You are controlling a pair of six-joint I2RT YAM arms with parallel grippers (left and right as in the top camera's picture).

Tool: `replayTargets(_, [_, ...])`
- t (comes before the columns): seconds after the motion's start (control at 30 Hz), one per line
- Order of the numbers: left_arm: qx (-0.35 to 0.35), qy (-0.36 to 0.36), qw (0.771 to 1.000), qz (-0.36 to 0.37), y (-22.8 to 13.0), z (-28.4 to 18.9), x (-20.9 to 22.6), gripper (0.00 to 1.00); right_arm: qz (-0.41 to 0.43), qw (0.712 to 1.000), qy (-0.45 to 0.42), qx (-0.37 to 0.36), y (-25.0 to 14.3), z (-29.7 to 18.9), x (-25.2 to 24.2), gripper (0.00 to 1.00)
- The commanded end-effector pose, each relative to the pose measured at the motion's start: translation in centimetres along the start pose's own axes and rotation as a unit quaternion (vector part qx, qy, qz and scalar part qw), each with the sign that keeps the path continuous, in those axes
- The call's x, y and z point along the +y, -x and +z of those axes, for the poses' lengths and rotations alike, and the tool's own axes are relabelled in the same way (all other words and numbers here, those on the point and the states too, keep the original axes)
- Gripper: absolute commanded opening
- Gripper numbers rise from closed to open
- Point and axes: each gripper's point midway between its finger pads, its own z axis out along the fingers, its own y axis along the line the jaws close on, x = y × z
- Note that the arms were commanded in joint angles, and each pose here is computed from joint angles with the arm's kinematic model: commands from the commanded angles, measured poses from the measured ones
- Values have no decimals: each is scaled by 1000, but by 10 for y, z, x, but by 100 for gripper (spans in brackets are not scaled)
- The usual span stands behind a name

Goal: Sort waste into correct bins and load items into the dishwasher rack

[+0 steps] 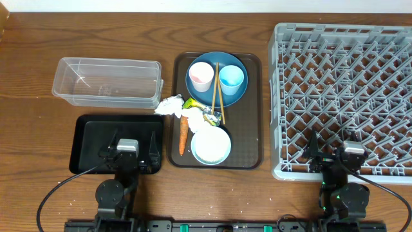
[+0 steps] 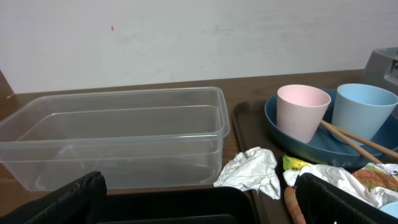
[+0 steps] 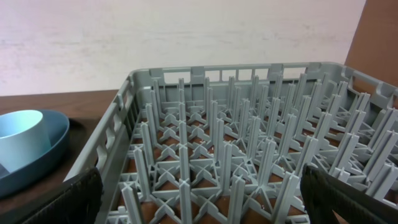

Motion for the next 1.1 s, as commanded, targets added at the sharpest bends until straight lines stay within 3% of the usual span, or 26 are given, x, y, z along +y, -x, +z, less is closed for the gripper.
replayTargets(0.0, [25, 3, 1000, 9, -16, 1, 1, 99, 8, 1000, 4, 1, -1, 0, 2, 99])
replayTargets(0.73, [17, 4, 1000, -13, -12, 1, 1, 99, 8, 1000, 4, 1, -1, 0, 2, 99])
replayTargets(0.9, [-15, -90, 996, -17, 12, -5, -30, 99, 8, 1000, 4, 1, -1, 0, 2, 99])
replayTargets(1.07, [-40, -120, 988, -92, 49, -17, -38, 99, 8, 1000, 4, 1, -1, 0, 2, 99])
